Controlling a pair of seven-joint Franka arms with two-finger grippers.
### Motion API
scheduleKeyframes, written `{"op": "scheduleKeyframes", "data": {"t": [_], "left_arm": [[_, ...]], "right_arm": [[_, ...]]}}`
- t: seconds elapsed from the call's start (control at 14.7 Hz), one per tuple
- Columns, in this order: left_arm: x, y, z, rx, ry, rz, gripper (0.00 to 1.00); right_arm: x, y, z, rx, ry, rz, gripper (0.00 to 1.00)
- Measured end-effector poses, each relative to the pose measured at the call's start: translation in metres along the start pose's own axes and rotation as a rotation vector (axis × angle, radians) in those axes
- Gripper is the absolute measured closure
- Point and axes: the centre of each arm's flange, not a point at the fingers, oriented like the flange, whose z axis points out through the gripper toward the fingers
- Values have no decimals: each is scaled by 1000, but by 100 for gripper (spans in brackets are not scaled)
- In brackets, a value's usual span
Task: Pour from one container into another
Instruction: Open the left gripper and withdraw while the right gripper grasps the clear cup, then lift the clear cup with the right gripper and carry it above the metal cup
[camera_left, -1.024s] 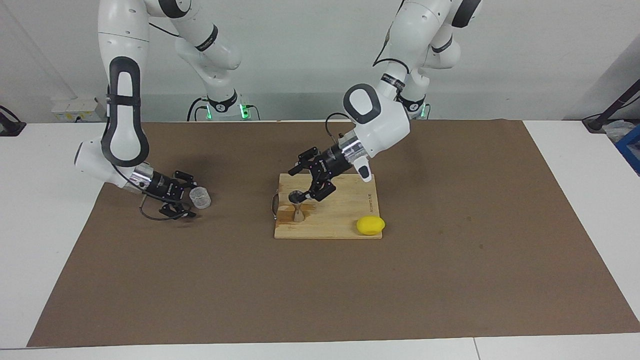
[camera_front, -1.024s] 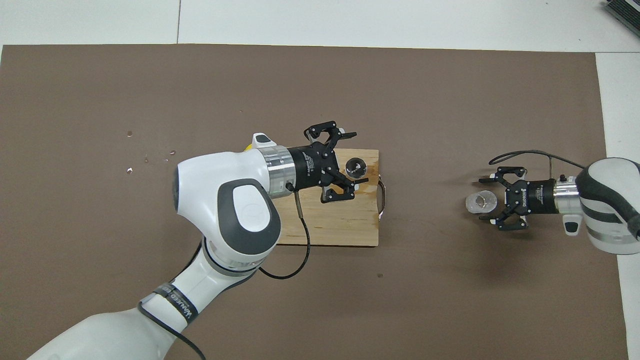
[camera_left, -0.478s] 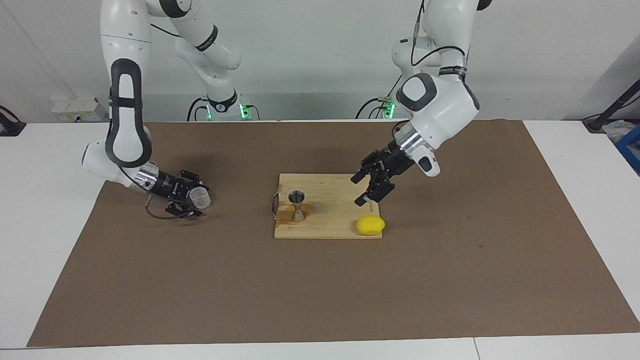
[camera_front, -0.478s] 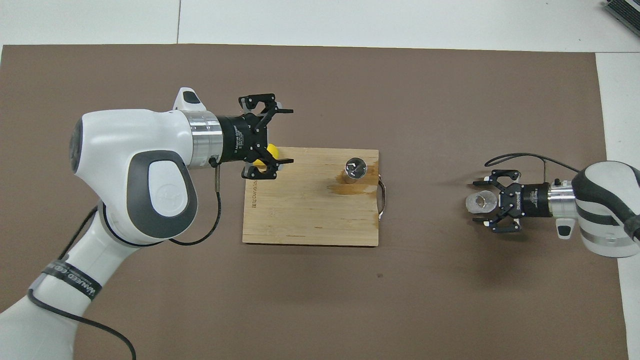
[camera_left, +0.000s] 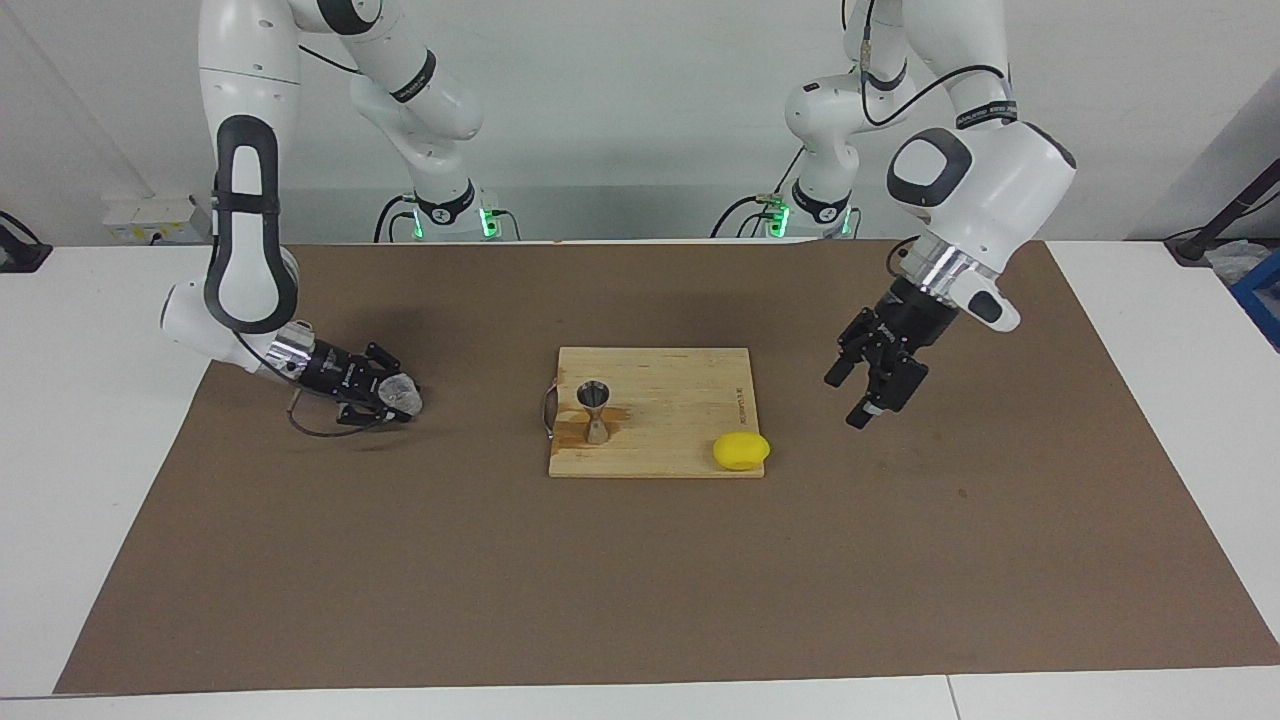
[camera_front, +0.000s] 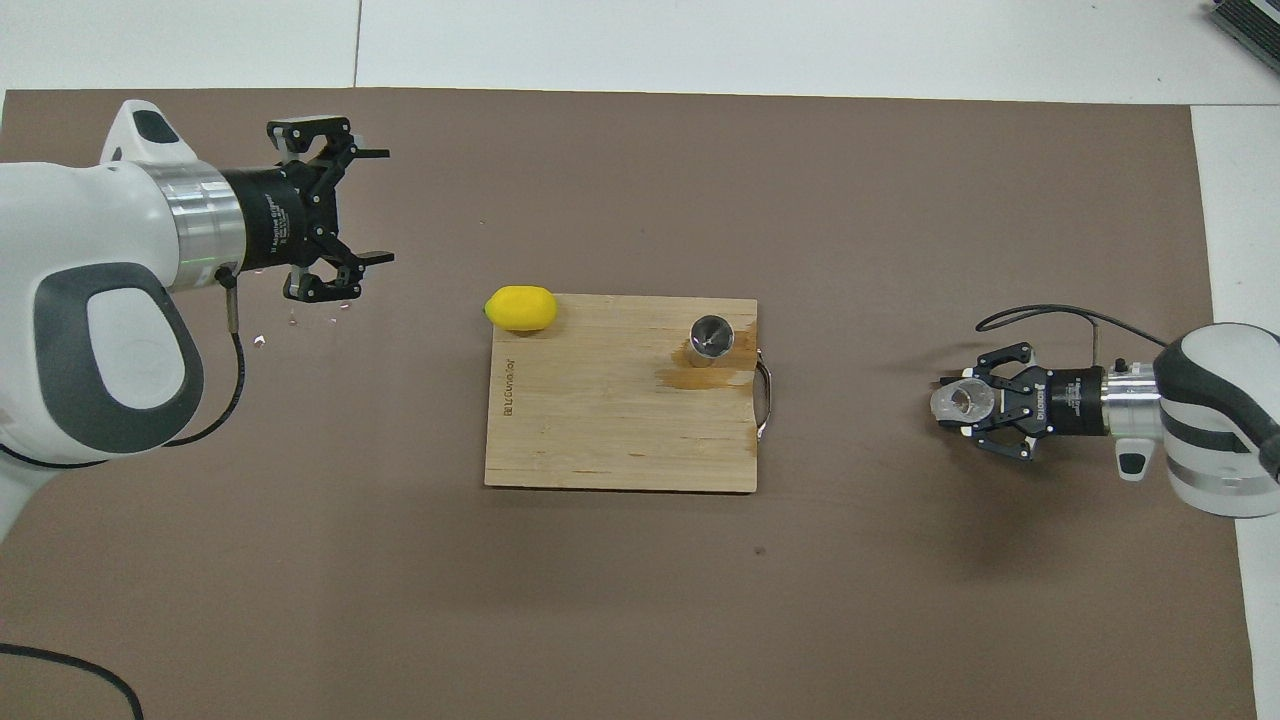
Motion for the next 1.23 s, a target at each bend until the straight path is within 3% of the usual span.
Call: {"op": "scheduleKeyframes", "data": {"t": [0.27,0.48,0.82,1.23], "left_arm": [[-5,-9,0,128,122,222,0],[21,-15,-12,210,146,401,0],[88,-29,-48,324,111,734,0],[88,-29,-87,560,21,1210,0]], "right_arm": [[-24,-10,-14,28,12,-29,49],[-64,-17,-14,25,27,-58,49],[-131,-32,0,-33,114,-86,49],[-200,-46,23,-74,211,-76,49]]}}
